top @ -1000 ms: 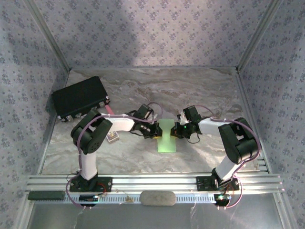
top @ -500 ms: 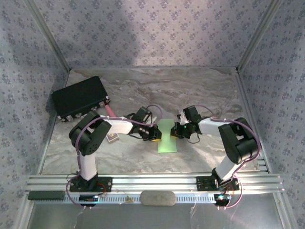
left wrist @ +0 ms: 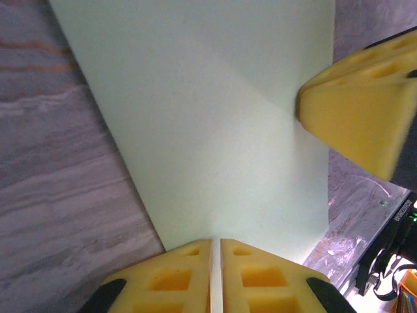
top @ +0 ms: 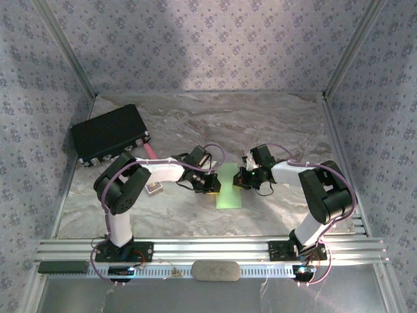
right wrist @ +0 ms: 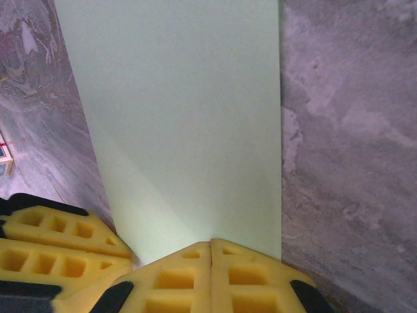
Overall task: Fold a paper plane with a square sheet of paper (pick it up from the middle)
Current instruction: First fold the square sheet of paper in half at the center of the table.
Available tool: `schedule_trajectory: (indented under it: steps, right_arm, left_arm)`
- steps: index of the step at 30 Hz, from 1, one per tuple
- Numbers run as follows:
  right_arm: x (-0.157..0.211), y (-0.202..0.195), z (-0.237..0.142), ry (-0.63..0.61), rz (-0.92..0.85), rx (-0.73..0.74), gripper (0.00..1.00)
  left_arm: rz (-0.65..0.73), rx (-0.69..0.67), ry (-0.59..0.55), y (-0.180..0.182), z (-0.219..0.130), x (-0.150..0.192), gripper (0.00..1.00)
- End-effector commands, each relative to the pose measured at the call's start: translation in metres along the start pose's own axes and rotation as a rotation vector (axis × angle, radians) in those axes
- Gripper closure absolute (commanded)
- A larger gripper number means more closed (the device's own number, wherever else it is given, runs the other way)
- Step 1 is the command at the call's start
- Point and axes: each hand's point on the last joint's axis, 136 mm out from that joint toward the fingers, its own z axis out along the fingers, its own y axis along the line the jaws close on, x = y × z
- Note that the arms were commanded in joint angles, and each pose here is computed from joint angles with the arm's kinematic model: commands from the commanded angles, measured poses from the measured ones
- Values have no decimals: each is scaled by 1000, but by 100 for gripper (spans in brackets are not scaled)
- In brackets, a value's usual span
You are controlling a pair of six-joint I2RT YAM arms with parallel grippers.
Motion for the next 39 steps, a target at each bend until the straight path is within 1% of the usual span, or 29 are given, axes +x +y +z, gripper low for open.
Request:
schedule_trajectory:
  steps: [1,6,14,25,29,34,36,39]
  right_arm:
    - [37,-60,5,96,104,227,100]
    - [37,-60,6,99,104,225,100]
    - [36,-57,5,93,97,218,100]
    - [38,-57,6,102,97,214,100]
    - [37,-58,6,103,99,216,100]
    - [36,-56,6,103,97,207,100]
    - [34,-50,6,97,90,177,99]
    - [22,-27,0,58,65,100,93]
  left_arm:
    - [26,23,-78,-19,-28,-28,88]
    - [-10,53,-138,-14,-29,-61,87]
    - [-24,107,-181,-12,-24,-93,86]
    - [-52,109,-195,-6,-10,-113,85]
    - [-96,69,-204,4,-10,-120,86]
    - [-127,56,-179,16,2,-117,87]
    - [-162,37,-165,24,7,-114,88]
    - [-189,23,-156,33,12,-107,89]
